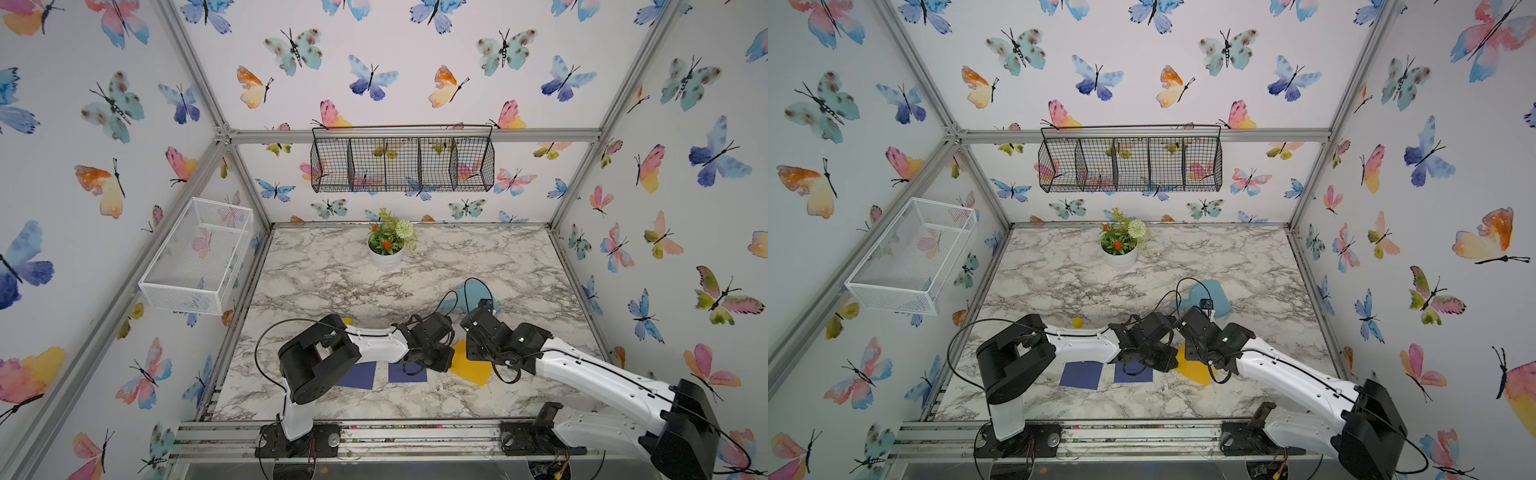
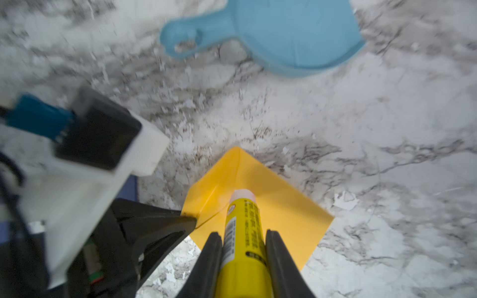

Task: Seal the envelope with a glue stick
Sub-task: Apply the envelope at the center of the board, then seal the envelope at the center of the board.

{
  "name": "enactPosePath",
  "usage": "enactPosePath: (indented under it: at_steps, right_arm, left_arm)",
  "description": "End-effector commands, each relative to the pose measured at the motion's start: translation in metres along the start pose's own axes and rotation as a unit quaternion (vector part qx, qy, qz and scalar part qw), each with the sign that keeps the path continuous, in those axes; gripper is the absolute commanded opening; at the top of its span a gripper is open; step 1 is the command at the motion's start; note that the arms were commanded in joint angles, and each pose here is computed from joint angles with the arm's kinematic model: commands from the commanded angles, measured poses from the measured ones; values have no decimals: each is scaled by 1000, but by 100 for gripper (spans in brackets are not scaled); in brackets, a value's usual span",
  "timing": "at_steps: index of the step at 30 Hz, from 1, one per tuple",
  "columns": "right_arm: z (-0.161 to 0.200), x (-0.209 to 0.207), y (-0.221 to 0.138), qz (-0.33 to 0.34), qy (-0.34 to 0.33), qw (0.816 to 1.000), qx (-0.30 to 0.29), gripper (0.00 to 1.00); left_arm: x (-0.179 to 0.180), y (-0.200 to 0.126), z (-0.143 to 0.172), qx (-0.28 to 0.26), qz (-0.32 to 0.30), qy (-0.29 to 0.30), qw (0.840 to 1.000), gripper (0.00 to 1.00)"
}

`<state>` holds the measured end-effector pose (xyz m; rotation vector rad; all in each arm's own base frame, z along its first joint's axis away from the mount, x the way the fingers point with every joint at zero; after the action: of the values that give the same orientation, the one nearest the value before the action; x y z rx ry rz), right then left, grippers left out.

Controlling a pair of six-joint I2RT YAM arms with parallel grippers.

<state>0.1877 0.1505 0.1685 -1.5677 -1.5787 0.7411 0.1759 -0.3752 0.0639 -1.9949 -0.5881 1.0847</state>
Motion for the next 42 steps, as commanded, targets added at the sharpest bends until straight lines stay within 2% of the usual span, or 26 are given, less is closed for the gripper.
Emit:
enactPosePath:
  at_steps: [1, 7, 9, 13, 15, 18, 22, 25, 30, 34, 42]
  right_arm:
    - [-31, -16, -23, 36, 13, 997, -71, 3]
    - [-58, -39, -24, 57, 20, 995, -83, 3]
    - [-62, -44, -22, 53, 24, 995, -81, 3]
    - [-70, -50, -19, 49, 27, 995, -80, 3]
    - [-73, -51, -17, 48, 26, 995, -80, 3]
    - [-77, -53, -16, 47, 27, 995, -82, 3]
    - [-82, -54, -15, 43, 28, 995, -83, 3]
    - [-84, -56, -14, 43, 26, 995, -82, 3]
    - [-86, -56, -12, 43, 23, 996, -80, 3]
    - [-87, -56, -12, 43, 20, 996, -79, 3]
    - [-89, -57, -12, 46, 17, 996, -76, 3]
  left_arm:
    - [8, -12, -1, -7, -38, 3, 999, 0]
    - [9, -16, -3, -8, -56, 19, 998, 0]
    - [4, -18, -5, -13, -55, 26, 998, 7]
    - [-4, -27, -9, -25, -47, 36, 998, 27]
    - [-8, -32, -12, -33, -40, 39, 998, 33]
    - [-16, -42, -18, -44, -30, 45, 998, 39]
    - [-20, -55, -28, -60, -32, 49, 996, 41]
    - [-19, -60, -36, -67, -31, 46, 996, 39]
    - [-11, -59, -43, -62, -33, 37, 997, 17]
    - [-4, -52, -43, -50, -34, 31, 998, 7]
    - [1, -40, -46, -37, -20, 27, 999, 3]
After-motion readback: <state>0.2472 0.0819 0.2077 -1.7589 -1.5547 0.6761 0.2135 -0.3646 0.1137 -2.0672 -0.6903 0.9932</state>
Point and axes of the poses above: each gripper's point midway between its finger pads, its own y axis out along the fingers, its own x axis along the line the jaws close on, z = x × y, the point moved 5 cm from there along -y, back along the fingers, and after that the axes turned 4 degrees about y, right-handed, at the moved point
